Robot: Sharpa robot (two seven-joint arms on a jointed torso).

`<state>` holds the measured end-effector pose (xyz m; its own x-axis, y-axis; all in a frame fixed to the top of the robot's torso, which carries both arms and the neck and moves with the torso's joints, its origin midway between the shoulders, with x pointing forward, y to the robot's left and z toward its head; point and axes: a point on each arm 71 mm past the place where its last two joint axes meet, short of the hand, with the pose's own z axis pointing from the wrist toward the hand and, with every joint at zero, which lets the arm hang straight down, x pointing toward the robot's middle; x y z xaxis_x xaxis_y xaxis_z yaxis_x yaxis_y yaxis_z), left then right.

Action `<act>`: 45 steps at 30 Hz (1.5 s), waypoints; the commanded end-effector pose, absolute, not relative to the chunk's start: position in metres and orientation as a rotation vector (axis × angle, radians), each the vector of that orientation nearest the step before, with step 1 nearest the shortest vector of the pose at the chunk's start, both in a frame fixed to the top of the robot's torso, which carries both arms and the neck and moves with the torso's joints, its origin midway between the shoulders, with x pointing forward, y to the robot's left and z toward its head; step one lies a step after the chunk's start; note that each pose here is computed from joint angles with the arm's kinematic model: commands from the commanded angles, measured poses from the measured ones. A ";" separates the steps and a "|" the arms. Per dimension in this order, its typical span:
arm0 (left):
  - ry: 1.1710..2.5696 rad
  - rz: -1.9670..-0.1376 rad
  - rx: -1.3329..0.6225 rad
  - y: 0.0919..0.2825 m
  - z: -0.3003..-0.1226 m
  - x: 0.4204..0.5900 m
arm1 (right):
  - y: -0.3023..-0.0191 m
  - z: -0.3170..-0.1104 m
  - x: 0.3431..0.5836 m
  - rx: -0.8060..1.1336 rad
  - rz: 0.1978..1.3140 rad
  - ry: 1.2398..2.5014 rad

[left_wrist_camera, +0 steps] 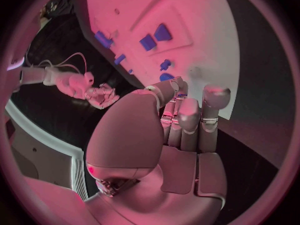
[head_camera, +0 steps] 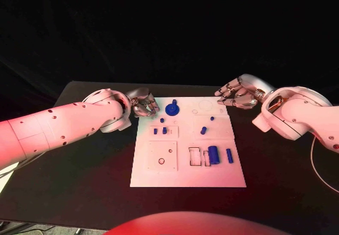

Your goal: Assemble the parts on the task board

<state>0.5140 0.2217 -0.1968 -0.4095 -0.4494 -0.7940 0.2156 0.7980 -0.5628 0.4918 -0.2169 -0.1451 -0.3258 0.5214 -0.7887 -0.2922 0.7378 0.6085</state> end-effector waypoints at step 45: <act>1.335 -1.582 -1.311 0.227 -0.185 0.473 | -0.162 -0.206 0.497 -0.521 0.369 1.772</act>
<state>0.4733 0.2294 -0.1866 -0.2472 -0.9371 0.2464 -0.1106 -0.2253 -0.9680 0.4990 -0.1644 -0.2018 -0.1888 -0.1152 -0.9752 -0.5129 0.8585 -0.0021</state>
